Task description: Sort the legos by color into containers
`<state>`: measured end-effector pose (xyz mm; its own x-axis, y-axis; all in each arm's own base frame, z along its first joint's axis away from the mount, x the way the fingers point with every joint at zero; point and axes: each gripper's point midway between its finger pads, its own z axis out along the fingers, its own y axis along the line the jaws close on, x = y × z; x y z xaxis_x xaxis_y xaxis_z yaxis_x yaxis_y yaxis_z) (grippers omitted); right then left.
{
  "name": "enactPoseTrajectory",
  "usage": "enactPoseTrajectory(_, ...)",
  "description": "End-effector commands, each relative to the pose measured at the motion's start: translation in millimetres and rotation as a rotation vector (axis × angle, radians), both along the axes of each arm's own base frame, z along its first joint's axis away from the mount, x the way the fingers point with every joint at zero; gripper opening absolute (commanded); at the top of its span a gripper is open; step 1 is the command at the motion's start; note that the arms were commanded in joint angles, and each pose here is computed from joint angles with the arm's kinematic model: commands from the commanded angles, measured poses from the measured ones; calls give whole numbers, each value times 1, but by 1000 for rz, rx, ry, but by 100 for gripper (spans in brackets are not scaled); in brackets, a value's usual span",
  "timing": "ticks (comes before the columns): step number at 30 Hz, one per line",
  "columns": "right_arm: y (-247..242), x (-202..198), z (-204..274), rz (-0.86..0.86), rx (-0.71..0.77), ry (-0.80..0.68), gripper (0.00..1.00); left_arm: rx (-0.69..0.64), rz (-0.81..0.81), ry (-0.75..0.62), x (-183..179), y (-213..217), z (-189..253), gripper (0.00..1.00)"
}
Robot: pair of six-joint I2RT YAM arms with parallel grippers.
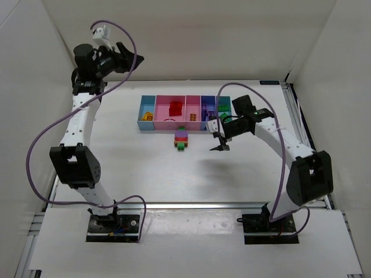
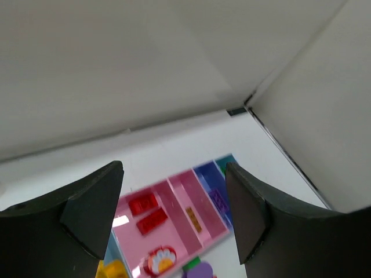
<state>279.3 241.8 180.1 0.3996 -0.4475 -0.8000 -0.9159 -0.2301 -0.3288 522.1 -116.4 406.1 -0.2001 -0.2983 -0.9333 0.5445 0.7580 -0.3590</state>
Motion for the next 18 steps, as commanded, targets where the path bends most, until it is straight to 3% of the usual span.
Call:
enactPoseTrajectory(1, 17, 11, -6, 284, 28, -314, 92, -30, -139, 164, -39, -5, -41, 82)
enactPoseTrajectory(4, 28, 27, -8, 428, 72, -471, 87, -64, -175, 197, -55, 6, -52, 82)
enactPoseTrajectory(7, 39, 38, 0, 503, 100, -466, 82, -86, -201, 237, -64, 9, -63, 81)
enactPoseTrajectory(11, 56, 27, 12, 484, 127, -327, 73, -103, -182, 291, -73, 12, -84, 75)
enactPoseTrajectory(16, 83, -23, 4, 437, 64, -99, 62, -56, -152, 299, -82, 8, -97, 72)
enactPoseTrajectory(18, 89, -27, 4, 288, -13, 48, 54, -30, -124, 387, -90, 8, -111, 71)
